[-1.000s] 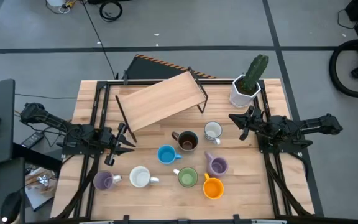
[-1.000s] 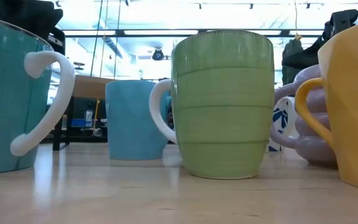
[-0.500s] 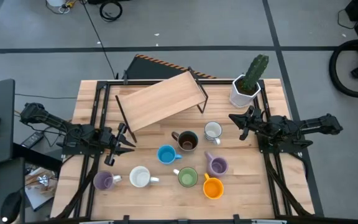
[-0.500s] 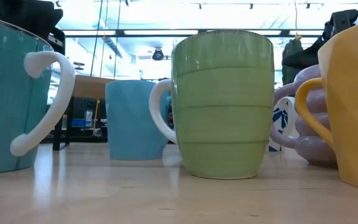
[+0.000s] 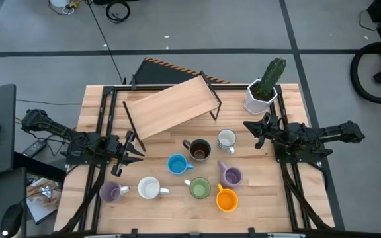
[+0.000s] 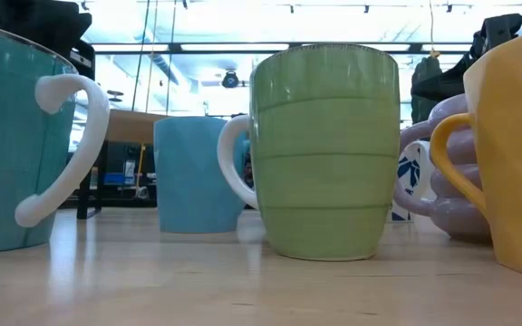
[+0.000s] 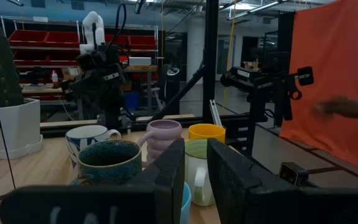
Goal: Place coffee mugs
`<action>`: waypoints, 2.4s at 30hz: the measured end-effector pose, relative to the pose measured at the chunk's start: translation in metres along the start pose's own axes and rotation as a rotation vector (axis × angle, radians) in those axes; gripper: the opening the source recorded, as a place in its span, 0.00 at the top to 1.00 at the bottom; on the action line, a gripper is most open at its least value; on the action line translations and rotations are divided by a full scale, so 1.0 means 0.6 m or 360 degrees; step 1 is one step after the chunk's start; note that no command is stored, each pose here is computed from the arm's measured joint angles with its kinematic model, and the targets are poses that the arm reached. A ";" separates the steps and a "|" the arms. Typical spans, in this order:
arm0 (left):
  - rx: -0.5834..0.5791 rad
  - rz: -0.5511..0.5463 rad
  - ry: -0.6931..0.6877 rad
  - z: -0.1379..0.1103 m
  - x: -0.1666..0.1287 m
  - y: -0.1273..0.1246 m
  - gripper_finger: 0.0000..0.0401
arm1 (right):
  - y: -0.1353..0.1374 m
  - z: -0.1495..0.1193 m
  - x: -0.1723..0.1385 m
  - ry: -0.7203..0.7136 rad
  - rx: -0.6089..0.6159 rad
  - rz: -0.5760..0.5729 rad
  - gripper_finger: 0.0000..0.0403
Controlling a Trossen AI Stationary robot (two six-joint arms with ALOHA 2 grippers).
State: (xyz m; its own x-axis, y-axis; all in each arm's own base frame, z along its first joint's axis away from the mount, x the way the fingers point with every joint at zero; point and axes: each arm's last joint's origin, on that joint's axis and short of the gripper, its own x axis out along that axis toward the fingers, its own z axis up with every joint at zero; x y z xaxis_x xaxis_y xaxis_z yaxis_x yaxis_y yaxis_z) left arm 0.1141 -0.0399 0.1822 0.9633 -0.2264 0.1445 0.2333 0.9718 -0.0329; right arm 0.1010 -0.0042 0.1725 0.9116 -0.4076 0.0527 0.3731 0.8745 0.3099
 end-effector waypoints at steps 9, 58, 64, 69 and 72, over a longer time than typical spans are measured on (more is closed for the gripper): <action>-0.0036 -0.0001 -0.0103 0.011 0.000 0.000 0.82 | 0.001 0.004 0.000 -0.0039 0.0022 0.0001 0.96; 0.0148 0.0651 -0.0056 0.044 0.006 0.028 0.82 | 0.127 0.127 0.146 0.0988 -0.0213 -0.0313 0.85; 0.0138 0.0749 -0.0069 0.045 0.006 0.041 0.82 | 0.153 0.121 0.184 0.1342 -0.0298 -0.0350 0.78; 0.0089 0.0700 -0.0079 0.045 0.006 0.045 0.82 | 0.172 0.108 0.213 0.1603 -0.0352 -0.0334 0.71; 0.0043 0.0633 -0.0065 0.053 0.009 0.046 0.82 | 0.183 0.100 0.231 0.1731 -0.0375 -0.0321 0.67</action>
State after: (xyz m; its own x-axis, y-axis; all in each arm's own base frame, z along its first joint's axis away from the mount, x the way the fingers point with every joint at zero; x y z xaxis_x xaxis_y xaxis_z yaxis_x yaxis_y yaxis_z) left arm 0.1215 -0.0120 0.2137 0.9715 0.1704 0.1648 -0.1611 0.9846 -0.0685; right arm 0.2577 0.0195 0.2710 0.4541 -0.2024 -0.8677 0.4488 0.8932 0.0265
